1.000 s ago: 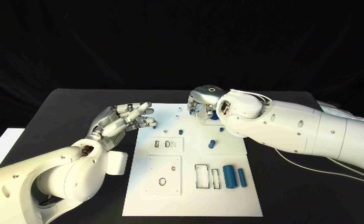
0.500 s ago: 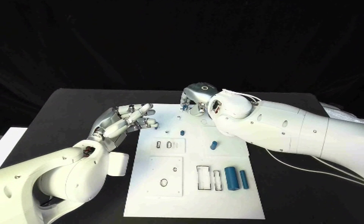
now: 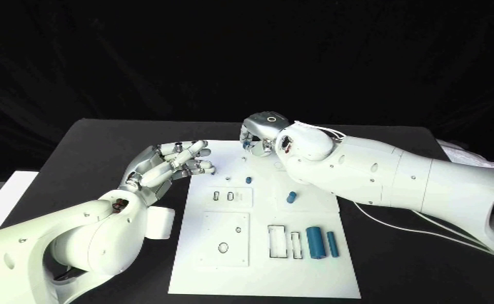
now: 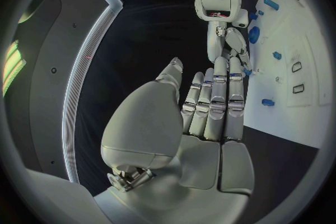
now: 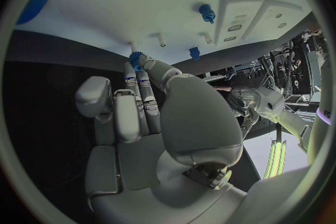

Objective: Assemble the parts on the task board

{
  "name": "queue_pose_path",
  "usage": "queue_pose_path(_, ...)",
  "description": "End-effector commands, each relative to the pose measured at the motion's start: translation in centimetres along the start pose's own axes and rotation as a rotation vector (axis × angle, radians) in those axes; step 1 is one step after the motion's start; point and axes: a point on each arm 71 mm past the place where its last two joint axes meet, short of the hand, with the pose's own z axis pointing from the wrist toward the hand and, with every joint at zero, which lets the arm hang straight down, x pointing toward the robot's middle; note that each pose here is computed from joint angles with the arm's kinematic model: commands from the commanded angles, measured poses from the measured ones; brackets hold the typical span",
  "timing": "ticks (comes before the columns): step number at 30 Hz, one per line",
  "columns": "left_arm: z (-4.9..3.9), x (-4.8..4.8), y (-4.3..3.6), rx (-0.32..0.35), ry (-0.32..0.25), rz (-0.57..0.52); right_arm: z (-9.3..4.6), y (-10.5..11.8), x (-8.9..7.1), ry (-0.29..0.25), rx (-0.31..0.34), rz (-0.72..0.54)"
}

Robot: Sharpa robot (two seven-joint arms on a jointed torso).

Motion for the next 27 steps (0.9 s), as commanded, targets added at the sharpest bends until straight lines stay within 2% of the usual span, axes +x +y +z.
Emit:
queue_pose_path(1,0.02,0.33,-0.15,0.005,0.024,-0.013,0.14,0.00,0.29,0.022,0.006,-0.018)
queue_pose_path(7,-0.01,0.29,-0.20,0.005,0.024,-0.012,0.21,-0.34,0.81,0.072,0.026,-0.031)
queue_pose_path(12,-0.03,0.21,-0.22,0.005,0.022,-0.012,0.04,-0.68,0.97,0.092,0.038,-0.042)
queue_pose_path(27,-0.01,-0.05,-0.23,0.004,0.015,-0.008,-0.34,-0.74,0.93,0.086,0.029,-0.045)
